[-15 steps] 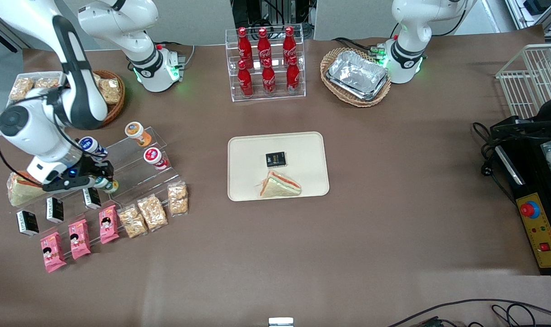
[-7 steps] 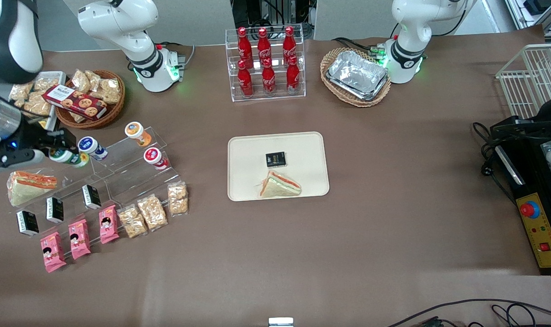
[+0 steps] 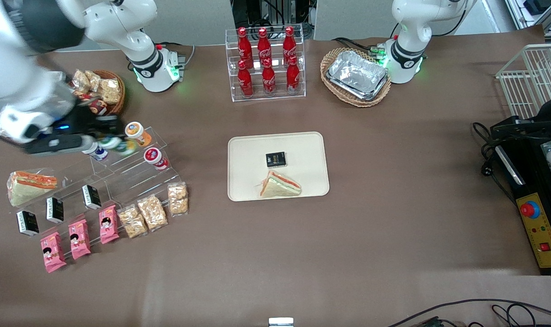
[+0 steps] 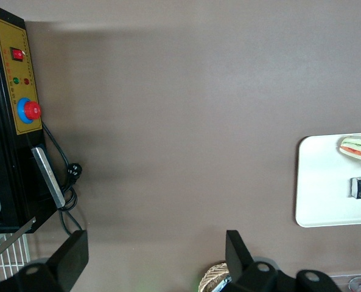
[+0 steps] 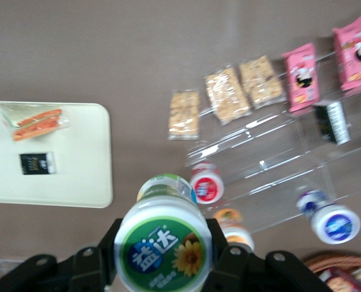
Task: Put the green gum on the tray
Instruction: 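Lift the gum bottle up out of the rack with the right gripper, then carry the gum bottle over the cream tray beside the black pack, then lower the gum bottle onto the tray and open the right gripper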
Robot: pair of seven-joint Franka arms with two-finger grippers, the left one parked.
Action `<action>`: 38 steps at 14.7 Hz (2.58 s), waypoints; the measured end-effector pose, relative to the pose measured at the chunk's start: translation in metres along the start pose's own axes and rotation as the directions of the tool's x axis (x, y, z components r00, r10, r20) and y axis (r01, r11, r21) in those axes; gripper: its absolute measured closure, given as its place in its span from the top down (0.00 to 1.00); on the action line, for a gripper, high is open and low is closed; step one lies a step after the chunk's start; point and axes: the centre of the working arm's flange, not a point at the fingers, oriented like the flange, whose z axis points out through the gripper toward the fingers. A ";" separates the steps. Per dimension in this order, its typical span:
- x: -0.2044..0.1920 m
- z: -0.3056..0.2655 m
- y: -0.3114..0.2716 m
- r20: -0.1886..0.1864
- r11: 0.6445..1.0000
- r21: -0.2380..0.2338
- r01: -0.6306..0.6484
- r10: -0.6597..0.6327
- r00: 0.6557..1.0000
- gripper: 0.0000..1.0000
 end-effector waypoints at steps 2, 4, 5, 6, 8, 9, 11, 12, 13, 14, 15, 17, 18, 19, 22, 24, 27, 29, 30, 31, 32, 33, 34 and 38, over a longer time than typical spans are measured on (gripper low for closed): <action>-0.005 0.011 -0.055 0.003 0.999 -0.013 -0.045 0.045 0.999 0.59; -0.002 0.032 -0.101 -0.020 0.997 -0.019 -0.069 0.068 0.997 0.59; 0.001 0.049 -0.120 -0.026 0.996 -0.026 -0.080 0.079 0.997 0.59; 0.006 0.068 -0.136 -0.030 0.995 -0.034 -0.089 0.088 0.996 0.59; 0.013 0.115 -0.159 -0.044 0.994 -0.047 -0.095 0.093 0.995 0.59; 0.015 0.139 -0.167 -0.051 0.994 -0.052 -0.093 0.091 0.995 0.59; 0.010 0.185 -0.173 -0.055 0.995 -0.061 -0.085 0.082 0.995 0.59; 0.003 0.205 -0.174 -0.052 0.995 -0.066 -0.081 0.078 0.996 0.59; -0.005 0.223 -0.175 -0.049 0.994 -0.070 -0.084 0.080 0.996 0.59; -0.014 0.239 -0.179 -0.049 0.994 -0.072 -0.087 0.083 0.995 0.59; -0.025 0.256 -0.184 -0.056 0.994 -0.070 -0.089 0.086 0.995 0.59; -0.054 0.291 -0.200 -0.069 0.993 -0.068 -0.096 0.091 0.993 0.59; -0.068 0.307 -0.208 -0.066 0.993 -0.075 -0.091 0.086 0.994 0.59; -0.079 0.321 -0.216 -0.064 0.993 -0.084 -0.081 0.076 0.995 0.59; -0.090 0.351 -0.227 -0.072 0.992 -0.101 -0.079 0.072 0.995 0.59; -0.090 0.364 -0.230 -0.083 0.991 -0.104 -0.079 0.070 0.994 0.59; -0.089 0.376 -0.232 -0.095 0.991 -0.096 -0.090 0.081 0.992 0.59; -0.087 0.382 -0.231 -0.098 0.991 -0.081 -0.110 0.102 0.990 0.65; -0.087 0.385 -0.231 -0.099 0.990 -0.077 -0.116 0.108 0.989 0.74; -0.086 0.386 -0.230 -0.100 0.990 -0.076 -0.118 0.110 0.989 0.84; -0.086 0.387 -0.230 -0.100 0.990 -0.077 -0.119 0.111 0.989 0.93; -0.086 0.388 -0.230 -0.099 0.990 -0.078 -0.119 0.111 0.989 0.99; -0.086 0.389 -0.230 -0.099 0.990 -0.079 -0.119 0.111 0.989 1.00; -0.083 0.383 -0.232 -0.109 0.990 -0.067 -0.121 0.113 0.988 1.00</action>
